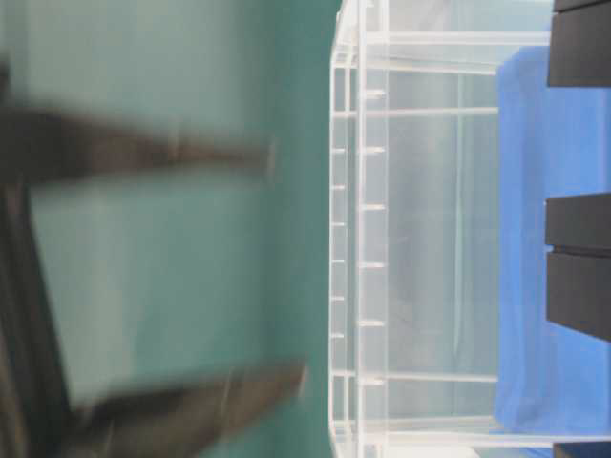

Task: Take the box out of the case with the left arm.
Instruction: 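Open the left gripper and pull it away to the left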

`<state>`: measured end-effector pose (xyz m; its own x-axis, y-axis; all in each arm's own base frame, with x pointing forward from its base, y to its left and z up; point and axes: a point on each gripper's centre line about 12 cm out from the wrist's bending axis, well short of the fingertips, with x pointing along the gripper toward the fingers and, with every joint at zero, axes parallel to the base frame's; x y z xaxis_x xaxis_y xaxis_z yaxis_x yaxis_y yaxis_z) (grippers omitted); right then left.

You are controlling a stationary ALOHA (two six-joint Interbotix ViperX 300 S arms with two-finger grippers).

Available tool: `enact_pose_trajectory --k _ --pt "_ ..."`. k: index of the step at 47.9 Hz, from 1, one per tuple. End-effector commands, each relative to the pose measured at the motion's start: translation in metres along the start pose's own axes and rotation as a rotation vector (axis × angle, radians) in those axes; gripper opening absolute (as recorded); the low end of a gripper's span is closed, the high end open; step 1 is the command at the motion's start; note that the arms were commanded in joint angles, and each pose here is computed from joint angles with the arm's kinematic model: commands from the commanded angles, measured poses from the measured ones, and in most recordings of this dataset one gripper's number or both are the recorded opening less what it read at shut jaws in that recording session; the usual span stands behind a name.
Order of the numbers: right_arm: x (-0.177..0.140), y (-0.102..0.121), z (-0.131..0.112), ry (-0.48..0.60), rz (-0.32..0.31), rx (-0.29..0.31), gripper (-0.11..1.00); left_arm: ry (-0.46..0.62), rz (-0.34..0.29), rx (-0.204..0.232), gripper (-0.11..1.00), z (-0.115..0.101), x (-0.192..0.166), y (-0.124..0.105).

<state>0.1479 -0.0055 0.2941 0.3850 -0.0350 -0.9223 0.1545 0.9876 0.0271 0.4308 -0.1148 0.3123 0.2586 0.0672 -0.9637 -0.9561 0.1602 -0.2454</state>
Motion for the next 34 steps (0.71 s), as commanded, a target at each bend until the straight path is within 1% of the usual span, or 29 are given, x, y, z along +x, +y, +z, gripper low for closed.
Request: enact_pose_trajectory --k 1,12,22,26,34 --pt "-0.006 0.001 0.006 -0.022 0.006 0.006 0.07 0.013 -0.050 -0.024 0.90 -0.001 -0.033 0.022" --pt "-0.006 0.001 0.006 -0.021 0.004 0.005 0.07 0.032 -0.048 -0.080 0.90 -0.013 -0.048 0.081" --pt "-0.006 0.001 0.006 -0.020 0.004 0.005 0.07 0.049 -0.036 -0.078 0.90 -0.025 -0.050 0.127" --pt "-0.006 0.001 0.006 -0.019 0.005 0.006 0.07 0.054 -0.032 -0.083 0.90 -0.026 -0.052 0.147" --pt "-0.005 0.001 0.006 -0.015 0.004 0.004 0.07 0.063 -0.043 -0.077 0.90 -0.024 -0.053 0.170"
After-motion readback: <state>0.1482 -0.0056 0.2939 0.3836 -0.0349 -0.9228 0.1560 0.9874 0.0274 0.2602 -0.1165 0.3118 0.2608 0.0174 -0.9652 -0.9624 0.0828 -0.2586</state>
